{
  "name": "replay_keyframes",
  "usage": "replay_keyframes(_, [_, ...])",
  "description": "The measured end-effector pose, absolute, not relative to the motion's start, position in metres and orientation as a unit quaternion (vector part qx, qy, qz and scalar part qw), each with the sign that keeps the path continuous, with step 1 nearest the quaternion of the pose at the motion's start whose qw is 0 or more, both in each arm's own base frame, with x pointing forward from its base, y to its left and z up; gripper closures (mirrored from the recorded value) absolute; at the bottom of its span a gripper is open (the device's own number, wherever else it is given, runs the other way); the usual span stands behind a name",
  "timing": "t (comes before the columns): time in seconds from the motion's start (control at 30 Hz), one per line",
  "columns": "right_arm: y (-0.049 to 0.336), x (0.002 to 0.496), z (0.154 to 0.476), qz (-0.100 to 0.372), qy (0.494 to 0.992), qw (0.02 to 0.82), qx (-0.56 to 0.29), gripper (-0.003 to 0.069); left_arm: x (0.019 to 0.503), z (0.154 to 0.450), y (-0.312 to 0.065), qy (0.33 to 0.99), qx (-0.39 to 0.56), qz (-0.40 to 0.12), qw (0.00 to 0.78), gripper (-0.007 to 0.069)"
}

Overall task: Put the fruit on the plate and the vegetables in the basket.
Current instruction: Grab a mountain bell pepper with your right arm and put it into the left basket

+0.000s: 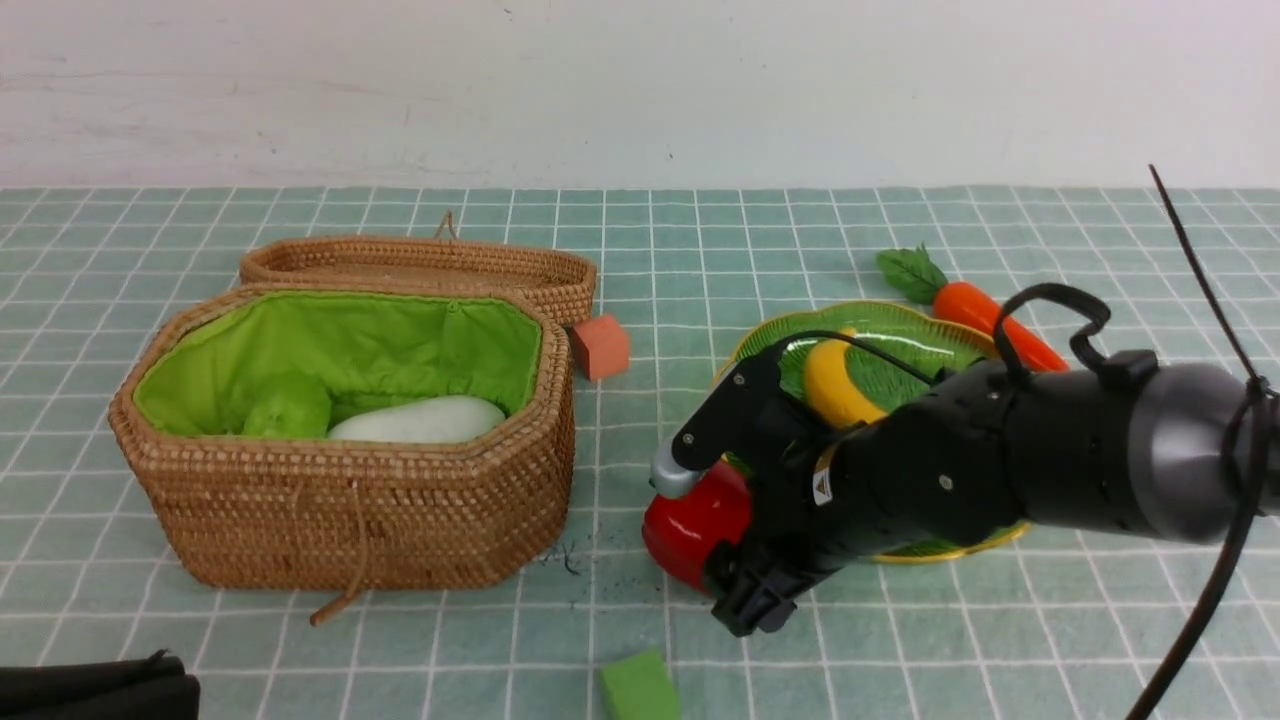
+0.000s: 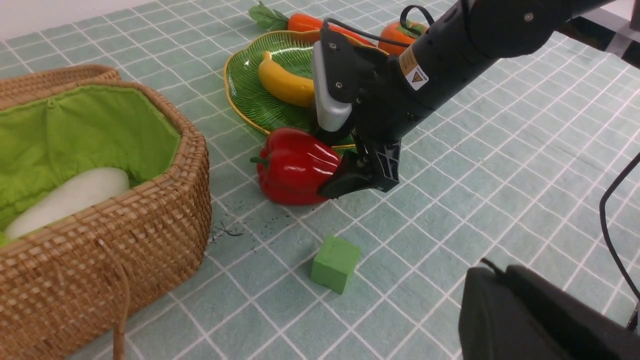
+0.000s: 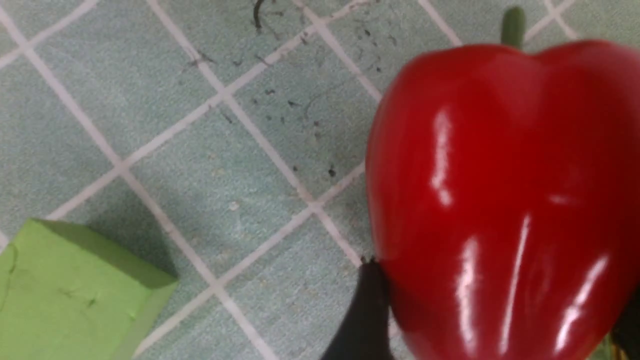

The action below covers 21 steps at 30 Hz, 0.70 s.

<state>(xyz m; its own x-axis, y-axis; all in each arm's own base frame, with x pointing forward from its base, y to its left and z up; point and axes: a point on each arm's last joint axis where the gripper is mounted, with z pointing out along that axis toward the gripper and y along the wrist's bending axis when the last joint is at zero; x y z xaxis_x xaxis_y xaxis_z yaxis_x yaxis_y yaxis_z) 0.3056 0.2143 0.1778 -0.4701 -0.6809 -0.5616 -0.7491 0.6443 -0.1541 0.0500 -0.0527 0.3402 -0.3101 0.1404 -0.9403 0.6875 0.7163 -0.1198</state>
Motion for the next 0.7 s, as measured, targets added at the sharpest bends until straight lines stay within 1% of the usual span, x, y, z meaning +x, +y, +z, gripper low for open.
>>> replay_keyframes(0.03, [0.215,0.306,0.178,0.057,0.854,0.304,-0.418,0.0096,0.05,0.34,-0.053,0.766,0.27,-0.262,0.521,0.0607])
replay_keyframes(0.1, [0.215,0.307,0.178,0.057,0.854,0.307,-0.417,0.0139,0.05,0.34,-0.053,0.766,0.271,-0.262,0.521,0.0607])
replay_keyframes(0.57, [0.215,0.306,0.178,0.056,0.854,0.303,-0.419,0.0146,0.05,0.34,-0.053,0.767,0.271,-0.262,0.52,0.0604])
replay_keyframes(0.67, [0.213,0.304,0.182,0.056,0.855,0.3,-0.42,0.0146,0.05,0.34,-0.053,0.767,0.271,-0.262,0.52,0.0603])
replay_keyframes(0.7, [0.212,0.302,0.189,0.057,0.854,0.302,-0.419,0.0146,0.05,0.34,-0.053,0.767,0.271,-0.262,0.52,0.0601])
